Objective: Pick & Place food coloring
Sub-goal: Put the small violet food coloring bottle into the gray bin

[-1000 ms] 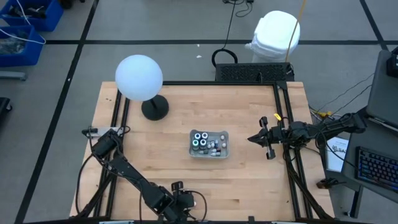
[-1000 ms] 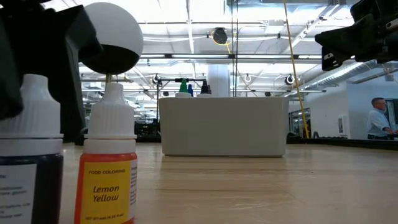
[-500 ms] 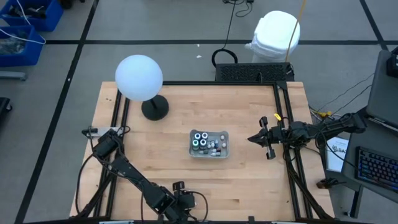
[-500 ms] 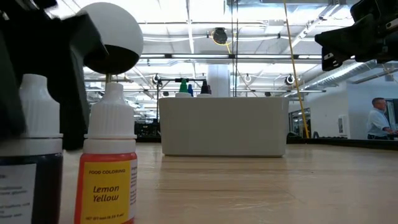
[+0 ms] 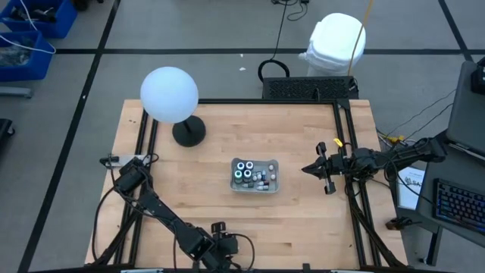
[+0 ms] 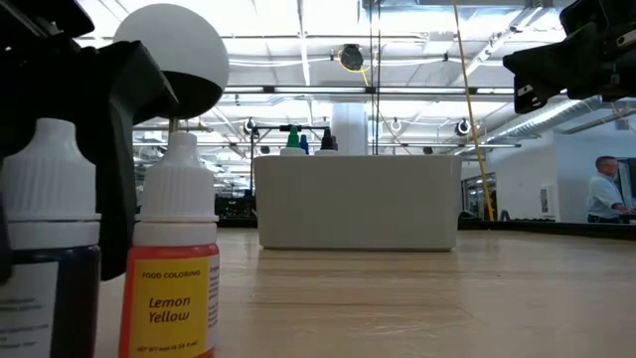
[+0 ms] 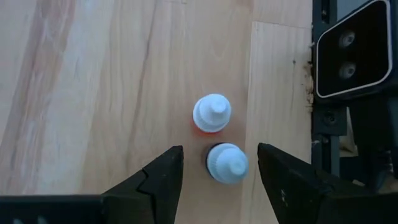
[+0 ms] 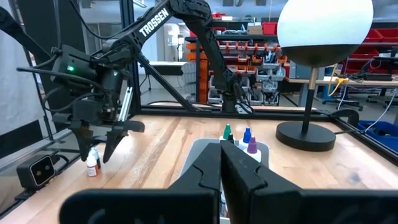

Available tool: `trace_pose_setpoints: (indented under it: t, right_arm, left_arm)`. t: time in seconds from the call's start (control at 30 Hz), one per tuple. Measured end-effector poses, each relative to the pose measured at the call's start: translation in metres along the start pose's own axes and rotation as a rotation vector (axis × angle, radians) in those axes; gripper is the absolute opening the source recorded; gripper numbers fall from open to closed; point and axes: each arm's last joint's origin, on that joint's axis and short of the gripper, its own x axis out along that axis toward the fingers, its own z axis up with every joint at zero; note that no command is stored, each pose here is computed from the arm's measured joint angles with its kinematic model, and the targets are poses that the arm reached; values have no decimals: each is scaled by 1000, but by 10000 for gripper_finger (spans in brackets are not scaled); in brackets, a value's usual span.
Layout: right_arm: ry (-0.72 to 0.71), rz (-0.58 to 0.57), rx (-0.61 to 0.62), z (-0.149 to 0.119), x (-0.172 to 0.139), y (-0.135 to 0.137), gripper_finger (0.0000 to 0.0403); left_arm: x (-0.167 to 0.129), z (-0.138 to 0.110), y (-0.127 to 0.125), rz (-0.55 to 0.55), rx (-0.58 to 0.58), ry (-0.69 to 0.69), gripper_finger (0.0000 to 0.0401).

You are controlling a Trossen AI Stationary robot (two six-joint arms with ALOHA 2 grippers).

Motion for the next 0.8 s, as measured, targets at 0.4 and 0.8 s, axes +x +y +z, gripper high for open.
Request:
trace_pose_setpoints:
  t: [0.4,0.8]
  right_arm:
    - [0,0,0,0,0,0,0]
    - [0,0,0,0,0,0,0]
  left_arm:
    - [0,1,1,-4,-3,5,201]
    - [3,6,6,-32,-29,38,91]
